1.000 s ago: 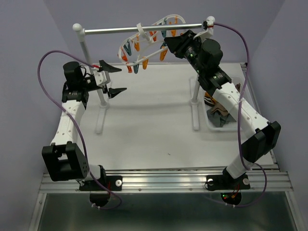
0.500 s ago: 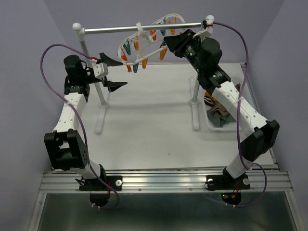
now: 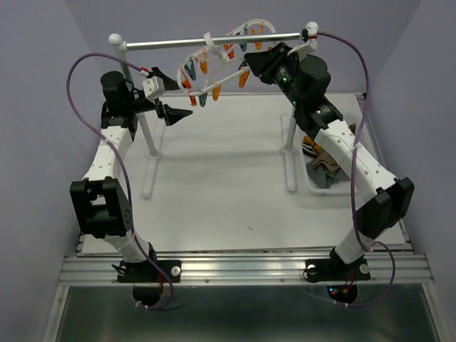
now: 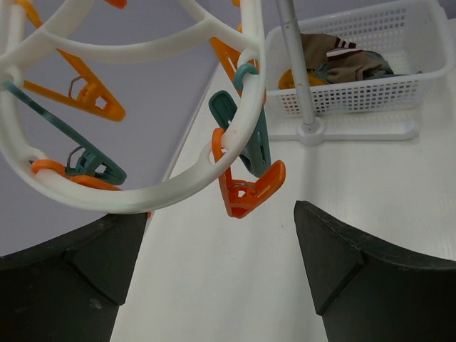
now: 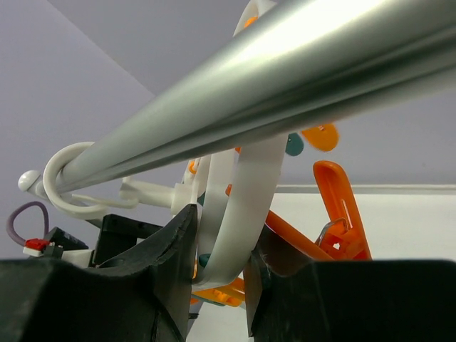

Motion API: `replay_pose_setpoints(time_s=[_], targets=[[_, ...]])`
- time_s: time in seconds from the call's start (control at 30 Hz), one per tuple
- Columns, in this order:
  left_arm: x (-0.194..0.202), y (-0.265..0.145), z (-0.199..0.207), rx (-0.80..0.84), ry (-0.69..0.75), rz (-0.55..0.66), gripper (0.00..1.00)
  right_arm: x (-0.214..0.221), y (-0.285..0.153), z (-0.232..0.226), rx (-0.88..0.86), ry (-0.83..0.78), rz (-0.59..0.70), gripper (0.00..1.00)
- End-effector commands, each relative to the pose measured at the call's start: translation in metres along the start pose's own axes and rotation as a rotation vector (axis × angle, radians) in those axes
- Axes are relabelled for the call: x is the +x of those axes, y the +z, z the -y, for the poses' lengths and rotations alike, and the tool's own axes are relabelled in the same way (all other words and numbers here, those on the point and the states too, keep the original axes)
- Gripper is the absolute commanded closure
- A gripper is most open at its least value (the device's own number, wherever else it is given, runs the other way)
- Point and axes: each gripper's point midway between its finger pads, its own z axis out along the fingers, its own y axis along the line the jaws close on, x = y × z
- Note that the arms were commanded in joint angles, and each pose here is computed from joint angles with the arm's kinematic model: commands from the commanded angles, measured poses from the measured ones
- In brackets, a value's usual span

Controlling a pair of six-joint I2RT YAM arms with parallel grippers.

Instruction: Clip the socks to the hanger

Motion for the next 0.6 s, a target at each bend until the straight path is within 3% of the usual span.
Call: replay_pose_setpoints(time_s=[0.0, 0.2, 0.57], targets=[[-0.032, 0.006, 0.015, 0.055, 0.127, 0.048, 0.04, 0.025, 0.0, 0.011, 0.018, -0.045, -0.097, 0.69], [-0.023, 0.008, 0.015, 0.085, 0.069, 0.051, 0.05, 0.027, 0.0, 0.013, 0.021, -0.043, -0.098, 0.69], [-0.025, 0.004, 0.036, 0.12, 0.117, 0.063, 0.12, 0.027, 0.002, 0.017, 0.033, -0.031, -0.083, 0.7]])
